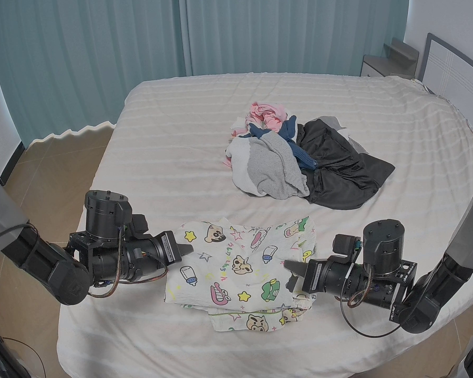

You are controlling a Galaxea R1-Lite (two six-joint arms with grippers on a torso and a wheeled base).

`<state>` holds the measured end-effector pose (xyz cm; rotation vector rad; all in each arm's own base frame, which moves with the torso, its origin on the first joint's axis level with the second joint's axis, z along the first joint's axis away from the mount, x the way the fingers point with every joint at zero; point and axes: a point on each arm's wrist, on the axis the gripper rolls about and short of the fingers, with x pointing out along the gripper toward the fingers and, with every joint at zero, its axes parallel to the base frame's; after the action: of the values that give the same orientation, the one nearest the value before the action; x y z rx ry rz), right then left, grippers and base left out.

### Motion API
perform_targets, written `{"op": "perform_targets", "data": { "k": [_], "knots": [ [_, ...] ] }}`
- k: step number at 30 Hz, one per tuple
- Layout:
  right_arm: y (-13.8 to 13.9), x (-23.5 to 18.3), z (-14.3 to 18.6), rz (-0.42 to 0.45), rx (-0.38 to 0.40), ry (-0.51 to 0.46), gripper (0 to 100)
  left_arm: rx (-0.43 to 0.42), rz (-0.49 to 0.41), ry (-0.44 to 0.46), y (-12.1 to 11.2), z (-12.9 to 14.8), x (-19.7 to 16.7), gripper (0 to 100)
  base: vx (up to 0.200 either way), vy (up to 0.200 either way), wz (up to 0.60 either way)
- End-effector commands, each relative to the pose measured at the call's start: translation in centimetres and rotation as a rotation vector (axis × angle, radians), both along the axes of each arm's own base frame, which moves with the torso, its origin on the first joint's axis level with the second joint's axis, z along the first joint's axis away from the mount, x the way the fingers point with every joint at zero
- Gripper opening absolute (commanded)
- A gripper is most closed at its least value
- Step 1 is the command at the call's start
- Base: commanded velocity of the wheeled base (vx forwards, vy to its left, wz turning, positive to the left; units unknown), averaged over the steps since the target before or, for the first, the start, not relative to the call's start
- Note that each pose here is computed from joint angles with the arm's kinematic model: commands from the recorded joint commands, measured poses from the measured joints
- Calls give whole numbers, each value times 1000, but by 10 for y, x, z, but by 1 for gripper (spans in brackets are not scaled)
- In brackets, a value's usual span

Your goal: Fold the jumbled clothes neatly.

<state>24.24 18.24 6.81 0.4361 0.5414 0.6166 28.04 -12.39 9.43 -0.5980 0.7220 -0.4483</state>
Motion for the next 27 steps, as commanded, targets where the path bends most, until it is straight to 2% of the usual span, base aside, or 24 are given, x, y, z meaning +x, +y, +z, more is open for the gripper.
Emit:
{"op": "perform_targets", "data": {
  "k": [1,10,14,27],
  "knots": [
    [-10,2,0,-19,-1,9,0,-1,-9,-1,-2,0,-1,0,0,-200,0],
    [-20,1,-3,-33,-9,30,0,-1,-34,9,-10,-2,-5,0,0,-200,0],
    [-27,4,-7,-42,-12,48,0,-29,-31,34,-15,-2,-7,0,0,-200,0],
    [-44,10,-26,-82,-48,118,0,9,-31,92,-25,-24,-5,0,0,-200,0]
  ]
}}
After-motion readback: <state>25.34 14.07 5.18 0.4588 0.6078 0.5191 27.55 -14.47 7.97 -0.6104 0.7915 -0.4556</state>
